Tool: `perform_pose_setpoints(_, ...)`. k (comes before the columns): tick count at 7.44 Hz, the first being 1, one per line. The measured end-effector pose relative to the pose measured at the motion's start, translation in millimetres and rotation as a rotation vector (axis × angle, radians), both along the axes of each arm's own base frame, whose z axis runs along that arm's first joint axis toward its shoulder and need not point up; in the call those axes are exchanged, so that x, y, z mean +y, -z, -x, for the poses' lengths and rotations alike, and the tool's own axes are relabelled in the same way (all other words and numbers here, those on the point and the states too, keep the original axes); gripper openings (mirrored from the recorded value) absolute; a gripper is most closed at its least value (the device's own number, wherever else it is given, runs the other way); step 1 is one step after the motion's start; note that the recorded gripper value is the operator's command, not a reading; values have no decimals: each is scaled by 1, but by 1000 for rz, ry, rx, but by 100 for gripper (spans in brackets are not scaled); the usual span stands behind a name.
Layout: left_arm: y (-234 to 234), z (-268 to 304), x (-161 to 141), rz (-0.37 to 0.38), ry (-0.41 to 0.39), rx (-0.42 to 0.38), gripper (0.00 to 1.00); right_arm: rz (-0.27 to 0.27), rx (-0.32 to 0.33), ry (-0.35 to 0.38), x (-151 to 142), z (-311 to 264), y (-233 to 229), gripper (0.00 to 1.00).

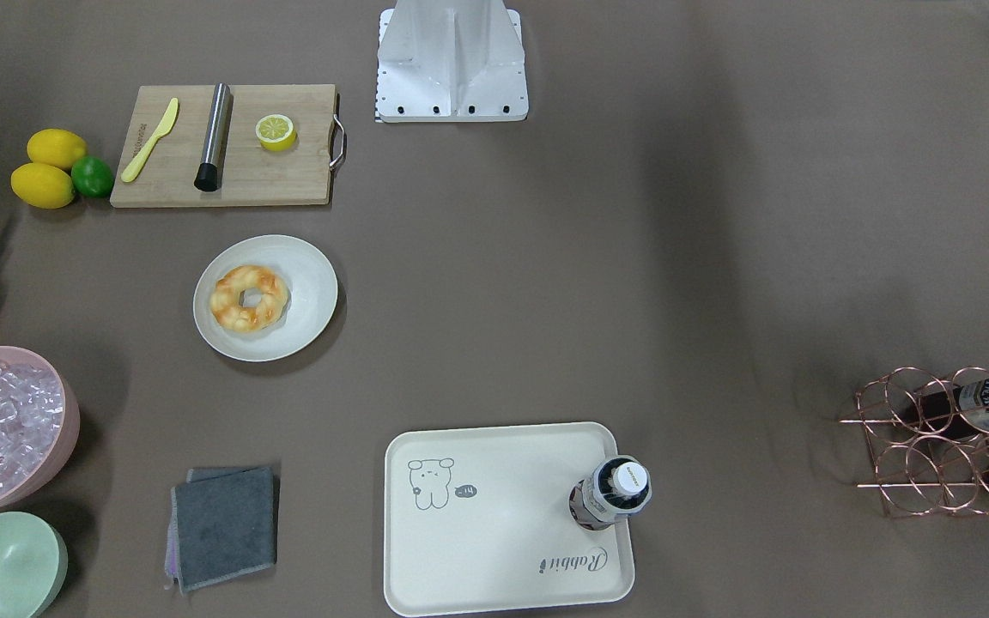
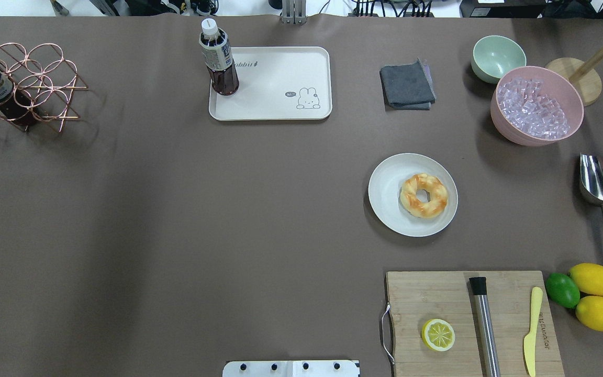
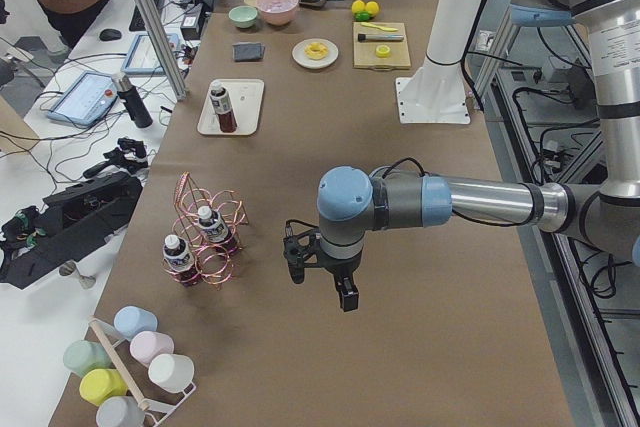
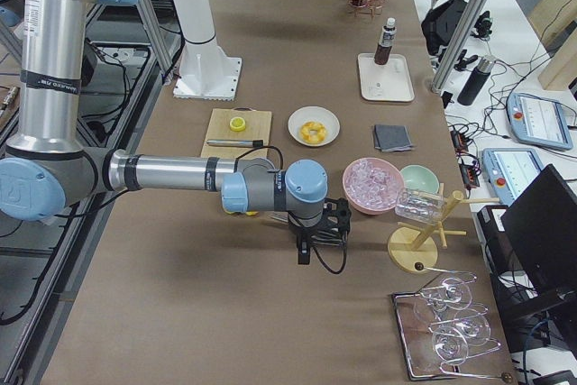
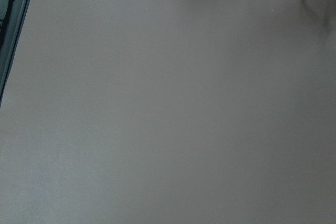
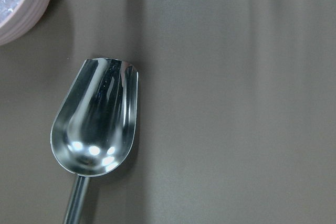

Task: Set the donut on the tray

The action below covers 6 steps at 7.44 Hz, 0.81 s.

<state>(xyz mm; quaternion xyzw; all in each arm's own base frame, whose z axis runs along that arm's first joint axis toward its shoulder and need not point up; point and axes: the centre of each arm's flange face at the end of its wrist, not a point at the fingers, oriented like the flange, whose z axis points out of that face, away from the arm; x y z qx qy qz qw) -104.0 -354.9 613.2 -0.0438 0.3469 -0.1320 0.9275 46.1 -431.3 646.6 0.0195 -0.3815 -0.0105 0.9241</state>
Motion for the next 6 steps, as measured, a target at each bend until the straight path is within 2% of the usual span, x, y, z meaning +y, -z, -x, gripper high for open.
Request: perform_pose_setpoints(6,-1,0,1,2,1,0,98,-5,-7,1,5,0,4,100)
